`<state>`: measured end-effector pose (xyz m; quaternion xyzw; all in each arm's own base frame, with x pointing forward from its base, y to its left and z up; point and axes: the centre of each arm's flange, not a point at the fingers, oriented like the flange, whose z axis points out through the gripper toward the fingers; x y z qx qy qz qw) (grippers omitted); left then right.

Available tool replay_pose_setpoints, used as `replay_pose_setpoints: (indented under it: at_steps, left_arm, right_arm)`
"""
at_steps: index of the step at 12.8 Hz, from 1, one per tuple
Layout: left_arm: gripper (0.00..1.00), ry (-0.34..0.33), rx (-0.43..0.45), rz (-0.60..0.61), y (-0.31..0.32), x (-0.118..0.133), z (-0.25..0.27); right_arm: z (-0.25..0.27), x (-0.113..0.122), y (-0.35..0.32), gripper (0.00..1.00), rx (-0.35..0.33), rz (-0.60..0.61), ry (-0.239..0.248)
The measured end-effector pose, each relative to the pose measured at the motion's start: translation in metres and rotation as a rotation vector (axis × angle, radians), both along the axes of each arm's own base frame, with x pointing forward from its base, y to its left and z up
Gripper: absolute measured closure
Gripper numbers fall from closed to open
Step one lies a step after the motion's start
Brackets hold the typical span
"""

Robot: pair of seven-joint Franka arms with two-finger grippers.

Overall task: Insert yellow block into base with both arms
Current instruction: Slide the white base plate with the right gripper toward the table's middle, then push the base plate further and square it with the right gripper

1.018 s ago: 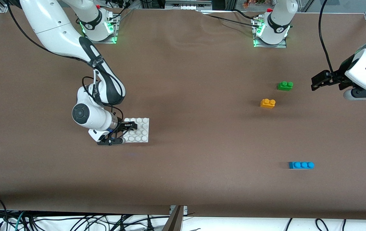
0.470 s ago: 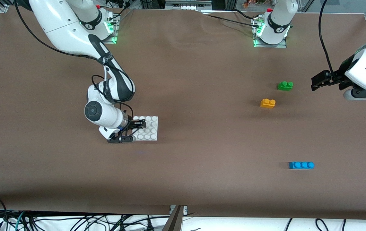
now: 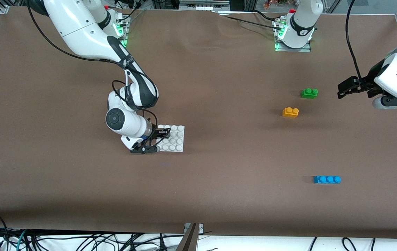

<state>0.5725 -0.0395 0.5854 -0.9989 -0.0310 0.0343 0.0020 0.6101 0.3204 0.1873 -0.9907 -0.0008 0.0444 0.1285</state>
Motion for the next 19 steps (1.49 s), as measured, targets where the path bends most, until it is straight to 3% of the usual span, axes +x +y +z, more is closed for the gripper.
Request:
replay_pose_setpoints:
  at_steps: [12, 19]
  left_arm:
    - [0.00, 0.003, 0.000, 0.000, 0.000, 0.000, 0.000]
    - [0.00, 0.003, 0.000, 0.000, 0.000, 0.000, 0.000]
  right_arm:
    - [-0.001, -0.018, 0.061, 0.41, 0.014, 0.047, -0.009]
    - [0.000, -0.026, 0.087, 0.43, -0.032, 0.156, -0.065]
